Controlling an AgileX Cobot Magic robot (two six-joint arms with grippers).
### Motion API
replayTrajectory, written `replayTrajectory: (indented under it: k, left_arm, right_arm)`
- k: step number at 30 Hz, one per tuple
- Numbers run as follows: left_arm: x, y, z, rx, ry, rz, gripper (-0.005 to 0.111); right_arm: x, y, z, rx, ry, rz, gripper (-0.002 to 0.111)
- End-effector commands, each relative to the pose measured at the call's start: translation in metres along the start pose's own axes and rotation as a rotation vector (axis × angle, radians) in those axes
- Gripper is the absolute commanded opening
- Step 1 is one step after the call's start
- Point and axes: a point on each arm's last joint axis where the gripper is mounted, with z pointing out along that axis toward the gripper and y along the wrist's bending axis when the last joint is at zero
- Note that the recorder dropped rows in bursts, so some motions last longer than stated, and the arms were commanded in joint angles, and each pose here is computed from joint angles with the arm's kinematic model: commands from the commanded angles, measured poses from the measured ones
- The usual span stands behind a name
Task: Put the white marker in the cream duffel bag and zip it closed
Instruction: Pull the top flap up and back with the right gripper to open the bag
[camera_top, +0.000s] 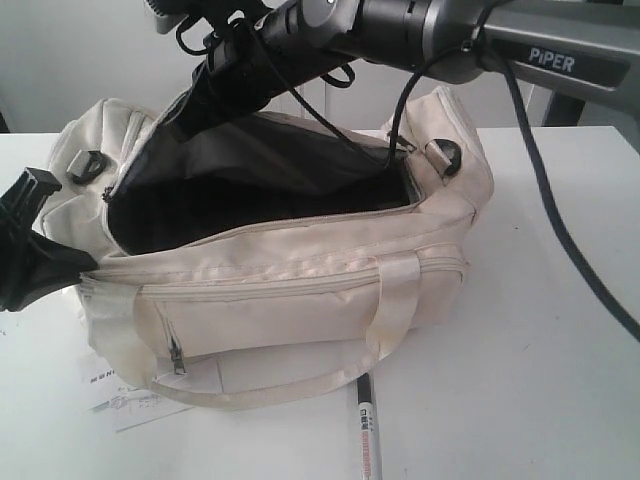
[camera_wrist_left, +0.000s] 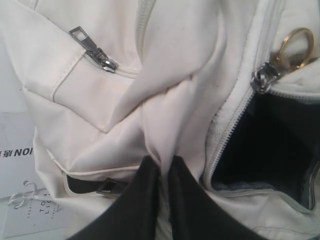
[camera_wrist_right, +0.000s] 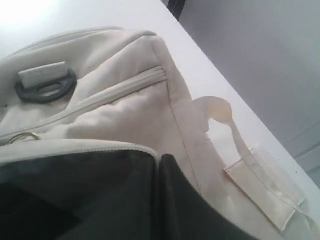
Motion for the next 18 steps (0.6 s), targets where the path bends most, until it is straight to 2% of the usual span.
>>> replayTrajectory:
  k: [1, 10, 18]
  left_arm:
    - [0.001, 0.002, 0.000, -0.002, 0.007, 0.006, 0.000]
    - [0.001, 0.002, 0.000, -0.004, -0.003, 0.004, 0.000]
    - [-0.001, 0.002, 0.000, -0.007, -0.015, 0.002, 0.000]
  right_arm:
    - [-0.012, -0.011, -0.011, 0.072, -0.084, 0.040, 0.000]
    - [-0.033, -0.017, -0.034, 0.144, -0.194, 0.034, 0.000]
    - [-0.039, -0.021, -0.039, 0.185, -0.245, 0.054, 0.000]
